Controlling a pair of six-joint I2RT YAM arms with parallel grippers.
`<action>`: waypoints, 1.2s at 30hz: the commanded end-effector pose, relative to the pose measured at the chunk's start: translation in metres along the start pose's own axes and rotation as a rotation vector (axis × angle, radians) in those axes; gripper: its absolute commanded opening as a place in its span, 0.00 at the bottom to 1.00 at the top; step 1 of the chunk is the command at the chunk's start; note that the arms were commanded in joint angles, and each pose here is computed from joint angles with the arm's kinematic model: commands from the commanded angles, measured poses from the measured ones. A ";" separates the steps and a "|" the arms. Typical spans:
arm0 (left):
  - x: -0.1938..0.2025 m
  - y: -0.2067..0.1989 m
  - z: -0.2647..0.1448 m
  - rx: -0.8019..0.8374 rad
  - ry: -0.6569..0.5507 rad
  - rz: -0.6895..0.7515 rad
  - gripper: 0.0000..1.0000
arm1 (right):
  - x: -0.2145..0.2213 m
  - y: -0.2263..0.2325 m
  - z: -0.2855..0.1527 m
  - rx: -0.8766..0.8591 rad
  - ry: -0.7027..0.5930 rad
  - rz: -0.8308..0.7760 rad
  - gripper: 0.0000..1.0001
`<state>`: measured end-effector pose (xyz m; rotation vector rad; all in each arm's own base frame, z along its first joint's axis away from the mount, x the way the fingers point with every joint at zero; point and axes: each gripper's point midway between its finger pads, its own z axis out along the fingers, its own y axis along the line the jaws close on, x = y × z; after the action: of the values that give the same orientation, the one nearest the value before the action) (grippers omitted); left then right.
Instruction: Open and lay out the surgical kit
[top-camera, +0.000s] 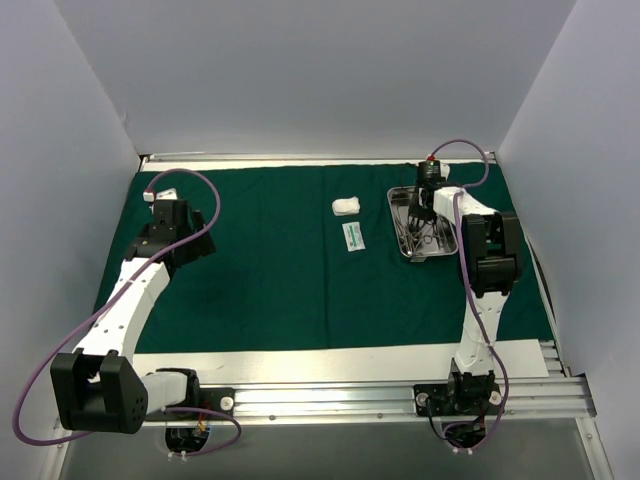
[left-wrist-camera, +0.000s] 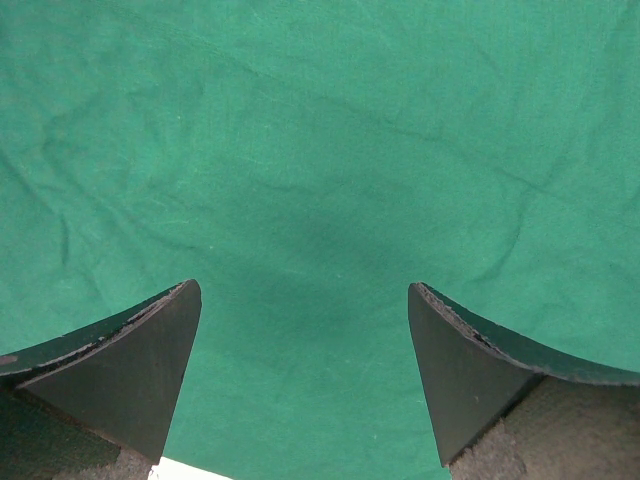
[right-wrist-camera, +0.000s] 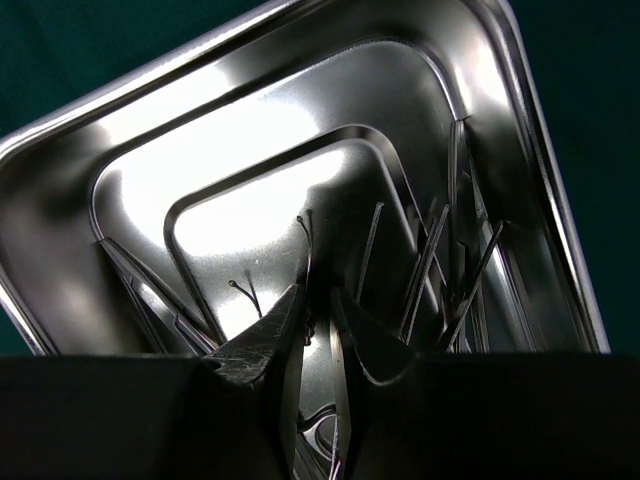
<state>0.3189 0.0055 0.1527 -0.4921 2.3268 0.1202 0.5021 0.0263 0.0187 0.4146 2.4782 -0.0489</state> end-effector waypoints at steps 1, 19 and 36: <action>-0.013 -0.006 -0.003 0.027 -0.051 -0.003 0.94 | 0.002 0.002 -0.016 -0.011 0.011 -0.027 0.13; -0.013 -0.007 -0.004 0.034 -0.052 -0.005 0.94 | 0.025 -0.002 -0.020 0.046 0.096 -0.083 0.14; -0.013 -0.006 -0.005 0.032 -0.054 -0.004 0.94 | 0.052 -0.011 -0.005 0.073 0.183 -0.090 0.04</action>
<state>0.3189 0.0055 0.1527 -0.4920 2.3270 0.1198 0.4862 0.0358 0.0142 0.3536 2.5449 -0.0952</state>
